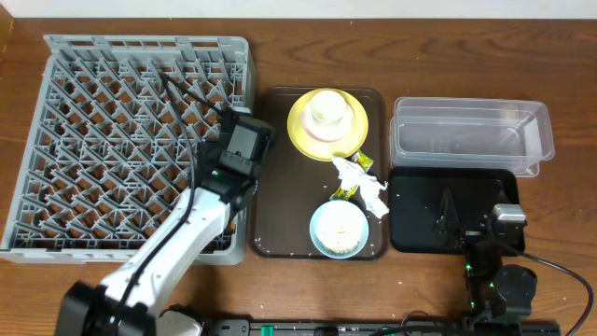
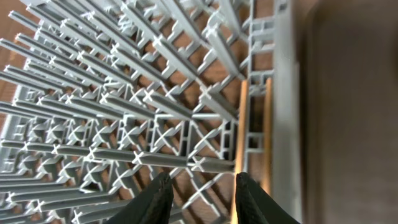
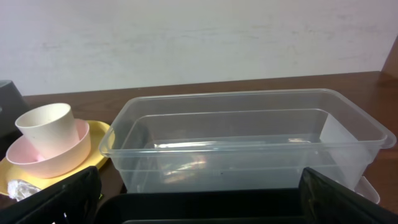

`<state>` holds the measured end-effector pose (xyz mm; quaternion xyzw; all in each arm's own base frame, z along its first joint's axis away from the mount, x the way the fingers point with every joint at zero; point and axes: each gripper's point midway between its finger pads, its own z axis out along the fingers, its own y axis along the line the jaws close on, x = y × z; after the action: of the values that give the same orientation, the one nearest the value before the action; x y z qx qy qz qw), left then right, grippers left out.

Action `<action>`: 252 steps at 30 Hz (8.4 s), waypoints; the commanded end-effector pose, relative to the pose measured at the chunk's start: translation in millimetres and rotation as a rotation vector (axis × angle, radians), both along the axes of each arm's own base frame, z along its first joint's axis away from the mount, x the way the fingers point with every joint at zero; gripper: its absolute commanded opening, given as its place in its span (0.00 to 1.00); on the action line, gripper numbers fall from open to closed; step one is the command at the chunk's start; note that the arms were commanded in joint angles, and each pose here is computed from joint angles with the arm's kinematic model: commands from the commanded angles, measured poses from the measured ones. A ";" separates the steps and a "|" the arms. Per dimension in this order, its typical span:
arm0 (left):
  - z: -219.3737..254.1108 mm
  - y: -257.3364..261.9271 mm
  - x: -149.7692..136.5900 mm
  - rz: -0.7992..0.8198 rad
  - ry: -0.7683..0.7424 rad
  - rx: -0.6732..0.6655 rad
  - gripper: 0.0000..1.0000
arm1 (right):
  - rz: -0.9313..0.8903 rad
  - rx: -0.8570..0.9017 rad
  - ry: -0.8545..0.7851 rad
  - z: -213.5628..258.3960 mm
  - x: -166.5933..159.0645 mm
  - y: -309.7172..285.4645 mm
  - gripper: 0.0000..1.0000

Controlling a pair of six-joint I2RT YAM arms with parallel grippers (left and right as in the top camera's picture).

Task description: Sort waste into correct bins and load items into the dishwasher

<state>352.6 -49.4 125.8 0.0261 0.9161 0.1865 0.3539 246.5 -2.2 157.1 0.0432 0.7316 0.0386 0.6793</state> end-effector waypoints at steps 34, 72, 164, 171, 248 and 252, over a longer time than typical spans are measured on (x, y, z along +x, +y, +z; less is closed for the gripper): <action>64.1 -109.5 -44.0 -0.128 0.363 -0.671 0.25 | 0.004 0.008 0.000 -0.4 -0.2 1.5 0.99; -108.7 -157.1 37.4 -0.087 0.513 -0.592 0.14 | 0.004 0.008 0.000 -0.4 -0.2 1.5 0.99; 87.3 230.0 -155.7 1.151 0.126 -0.469 0.99 | 0.535 0.184 0.924 24.5 -24.7 124.0 0.83; 87.3 230.8 -156.4 1.155 0.125 -0.469 0.99 | 0.433 -0.017 1.038 -13.0 -33.1 151.0 0.15; 87.2 230.8 -156.4 1.155 0.125 -0.469 1.00 | 0.452 0.090 1.011 39.6 -2.5 157.7 0.01; 87.2 230.8 -156.4 1.155 0.126 -0.469 1.00 | 0.484 0.211 1.027 39.1 1.7 140.9 0.01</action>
<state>197.8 181.3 212.3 -0.5336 0.8224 0.1416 0.1371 253.1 134.9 190.4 -0.0338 0.9595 0.1789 0.2151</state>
